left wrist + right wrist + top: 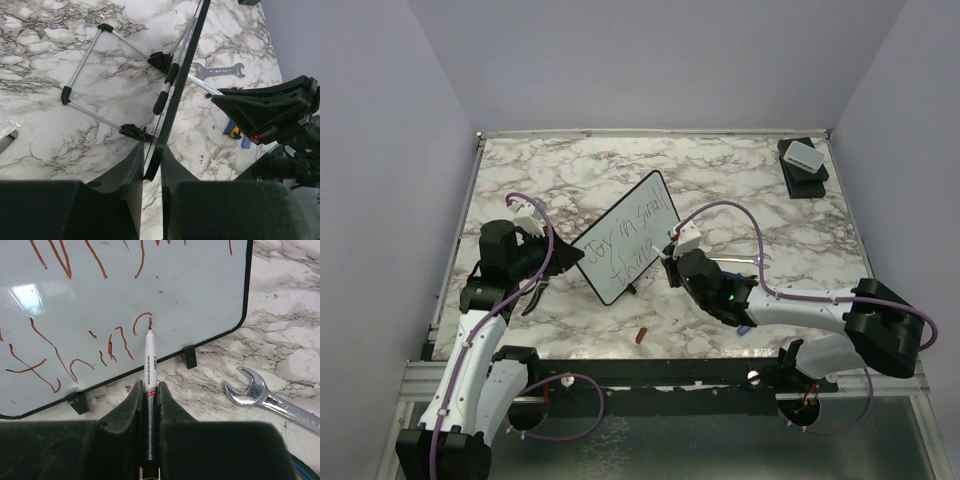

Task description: Write a sentence on the whiteboard

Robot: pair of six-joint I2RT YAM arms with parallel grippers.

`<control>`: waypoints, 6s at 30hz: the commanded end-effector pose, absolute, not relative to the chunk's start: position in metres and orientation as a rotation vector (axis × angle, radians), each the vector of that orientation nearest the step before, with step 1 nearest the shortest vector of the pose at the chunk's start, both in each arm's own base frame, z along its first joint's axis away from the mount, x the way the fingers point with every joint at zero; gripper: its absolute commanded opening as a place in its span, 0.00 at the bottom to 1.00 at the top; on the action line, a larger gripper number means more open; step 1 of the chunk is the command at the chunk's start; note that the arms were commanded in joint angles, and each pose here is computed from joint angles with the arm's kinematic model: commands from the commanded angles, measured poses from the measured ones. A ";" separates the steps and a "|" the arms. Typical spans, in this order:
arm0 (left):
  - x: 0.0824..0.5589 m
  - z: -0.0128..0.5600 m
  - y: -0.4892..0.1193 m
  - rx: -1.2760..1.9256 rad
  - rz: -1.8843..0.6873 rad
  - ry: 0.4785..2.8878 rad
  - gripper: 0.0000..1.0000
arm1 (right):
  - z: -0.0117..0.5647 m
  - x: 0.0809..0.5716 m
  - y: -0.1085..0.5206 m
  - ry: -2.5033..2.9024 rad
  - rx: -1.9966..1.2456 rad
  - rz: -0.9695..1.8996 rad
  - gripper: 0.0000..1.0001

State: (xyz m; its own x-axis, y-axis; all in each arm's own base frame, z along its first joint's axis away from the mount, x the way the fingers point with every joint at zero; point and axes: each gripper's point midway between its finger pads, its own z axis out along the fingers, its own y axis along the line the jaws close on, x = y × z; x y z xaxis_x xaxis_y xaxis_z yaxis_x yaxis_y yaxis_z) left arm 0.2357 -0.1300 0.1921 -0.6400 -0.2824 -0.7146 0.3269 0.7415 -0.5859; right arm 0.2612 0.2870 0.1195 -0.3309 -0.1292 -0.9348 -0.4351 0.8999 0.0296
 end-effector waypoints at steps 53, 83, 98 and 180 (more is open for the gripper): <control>0.230 0.191 -0.139 0.057 -0.930 2.081 0.03 | 0.141 0.280 0.287 1.839 -0.317 0.377 0.01; 0.228 0.191 -0.142 0.070 -0.937 2.086 0.03 | 0.122 0.288 0.290 1.875 -0.353 0.376 0.01; 0.227 0.191 -0.143 0.075 -0.938 2.084 0.03 | 0.088 0.271 0.286 1.983 -0.375 0.400 0.01; 0.226 0.191 -0.144 0.081 -0.940 2.085 0.00 | 0.132 0.314 0.294 1.836 -0.399 0.471 0.01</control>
